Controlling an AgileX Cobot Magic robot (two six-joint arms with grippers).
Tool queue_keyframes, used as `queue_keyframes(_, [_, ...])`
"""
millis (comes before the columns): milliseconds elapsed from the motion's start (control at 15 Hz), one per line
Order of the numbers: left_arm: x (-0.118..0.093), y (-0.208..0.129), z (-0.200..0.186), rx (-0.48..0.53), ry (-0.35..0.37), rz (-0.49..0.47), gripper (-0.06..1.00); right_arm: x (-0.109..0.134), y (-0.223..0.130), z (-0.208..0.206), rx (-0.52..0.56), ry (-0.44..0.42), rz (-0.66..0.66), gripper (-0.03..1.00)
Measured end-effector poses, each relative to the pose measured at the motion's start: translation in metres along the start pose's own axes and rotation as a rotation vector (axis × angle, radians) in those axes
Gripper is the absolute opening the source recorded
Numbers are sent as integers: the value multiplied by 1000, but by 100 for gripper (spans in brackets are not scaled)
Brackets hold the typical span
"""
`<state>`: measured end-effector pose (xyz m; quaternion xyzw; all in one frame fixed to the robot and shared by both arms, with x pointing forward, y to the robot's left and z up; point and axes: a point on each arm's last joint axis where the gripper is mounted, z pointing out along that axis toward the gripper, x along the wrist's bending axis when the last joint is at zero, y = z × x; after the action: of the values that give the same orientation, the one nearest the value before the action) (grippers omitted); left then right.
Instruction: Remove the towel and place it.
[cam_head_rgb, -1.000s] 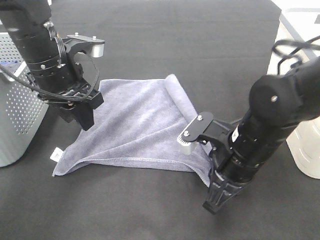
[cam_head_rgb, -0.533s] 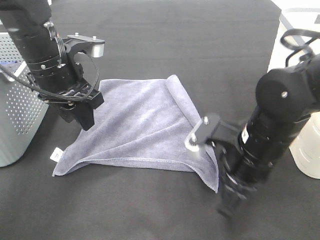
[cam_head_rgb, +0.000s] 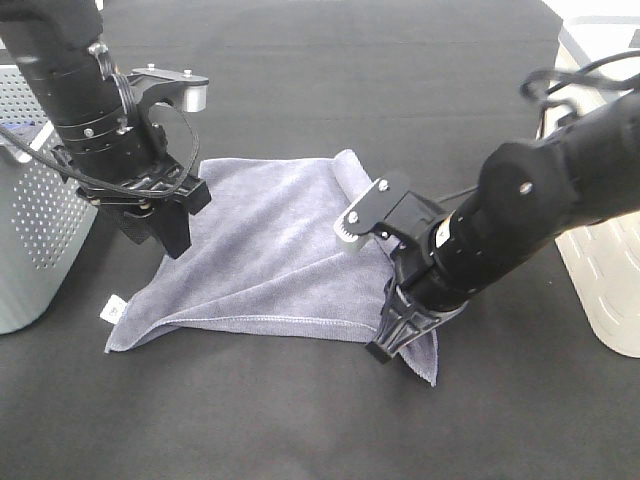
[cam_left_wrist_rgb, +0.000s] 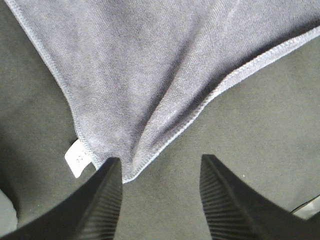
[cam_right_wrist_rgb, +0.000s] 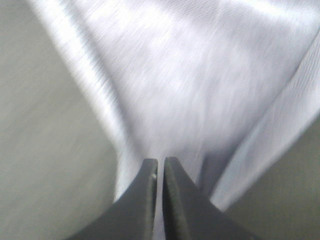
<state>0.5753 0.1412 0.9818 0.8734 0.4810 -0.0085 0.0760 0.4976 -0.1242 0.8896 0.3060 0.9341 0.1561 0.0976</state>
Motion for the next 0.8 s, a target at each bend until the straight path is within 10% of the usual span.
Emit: queue_keyframes(800, [0,0,0,0,0,-3,46,11,-20,5,234,131,-25,6])
